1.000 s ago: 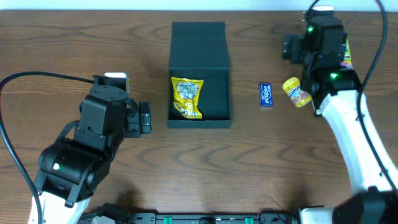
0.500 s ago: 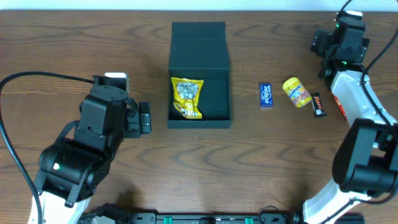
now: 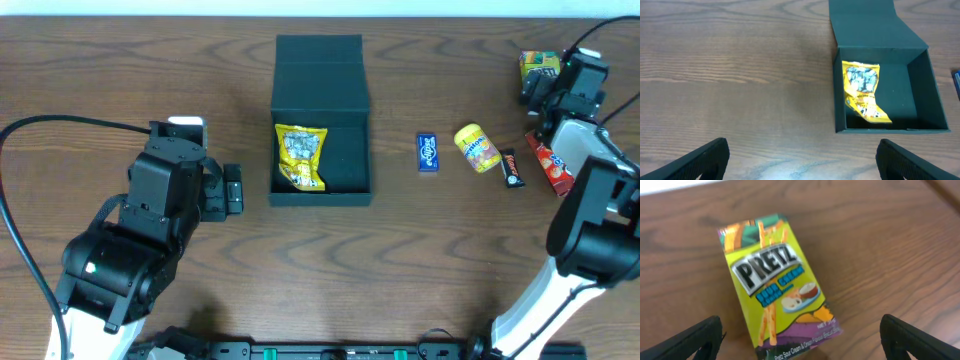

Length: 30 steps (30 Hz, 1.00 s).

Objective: Pack container
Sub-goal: 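Grasp the yellow-green Pretz box with the right gripper and lift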

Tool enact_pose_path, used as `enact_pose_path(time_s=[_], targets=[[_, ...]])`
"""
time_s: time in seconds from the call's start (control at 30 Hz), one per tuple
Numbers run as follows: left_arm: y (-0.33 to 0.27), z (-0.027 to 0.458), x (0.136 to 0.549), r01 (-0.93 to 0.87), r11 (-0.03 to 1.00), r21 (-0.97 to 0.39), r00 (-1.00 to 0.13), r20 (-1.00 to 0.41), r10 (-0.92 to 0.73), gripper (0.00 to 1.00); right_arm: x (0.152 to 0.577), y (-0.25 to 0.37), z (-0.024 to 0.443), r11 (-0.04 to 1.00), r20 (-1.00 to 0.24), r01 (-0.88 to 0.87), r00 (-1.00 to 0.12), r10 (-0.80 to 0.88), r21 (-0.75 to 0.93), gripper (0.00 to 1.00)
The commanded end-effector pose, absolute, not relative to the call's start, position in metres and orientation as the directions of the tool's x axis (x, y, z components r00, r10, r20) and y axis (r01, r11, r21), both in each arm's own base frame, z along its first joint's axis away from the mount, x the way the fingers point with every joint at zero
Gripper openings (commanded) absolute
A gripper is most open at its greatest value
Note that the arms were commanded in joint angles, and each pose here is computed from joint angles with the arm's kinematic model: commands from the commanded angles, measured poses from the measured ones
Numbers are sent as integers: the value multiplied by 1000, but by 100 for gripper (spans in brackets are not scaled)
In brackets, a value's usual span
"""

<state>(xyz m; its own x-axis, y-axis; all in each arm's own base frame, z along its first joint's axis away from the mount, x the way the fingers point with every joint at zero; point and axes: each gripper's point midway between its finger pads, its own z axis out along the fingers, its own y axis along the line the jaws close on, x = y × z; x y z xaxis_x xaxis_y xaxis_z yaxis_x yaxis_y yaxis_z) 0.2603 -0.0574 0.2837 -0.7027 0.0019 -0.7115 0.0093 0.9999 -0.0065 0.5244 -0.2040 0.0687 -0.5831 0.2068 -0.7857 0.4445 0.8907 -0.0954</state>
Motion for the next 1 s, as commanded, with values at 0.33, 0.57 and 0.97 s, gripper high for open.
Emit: enact_pose_path(time_s=[0.33,0.57,0.97], targets=[[-55,291,261,5,1000,5,-689,-725,7,95,529,-223,32,901,-784,434,-567,255,-21,99],[-55,291,261,5,1000,5,-689,-725,7,95,542,-220,24,919,-780,394,-575,249,3,99],[-55,291,261,5,1000,5,-689,-725,7,95,541,-215,0,926,-720,376,-638,275,21,99]])
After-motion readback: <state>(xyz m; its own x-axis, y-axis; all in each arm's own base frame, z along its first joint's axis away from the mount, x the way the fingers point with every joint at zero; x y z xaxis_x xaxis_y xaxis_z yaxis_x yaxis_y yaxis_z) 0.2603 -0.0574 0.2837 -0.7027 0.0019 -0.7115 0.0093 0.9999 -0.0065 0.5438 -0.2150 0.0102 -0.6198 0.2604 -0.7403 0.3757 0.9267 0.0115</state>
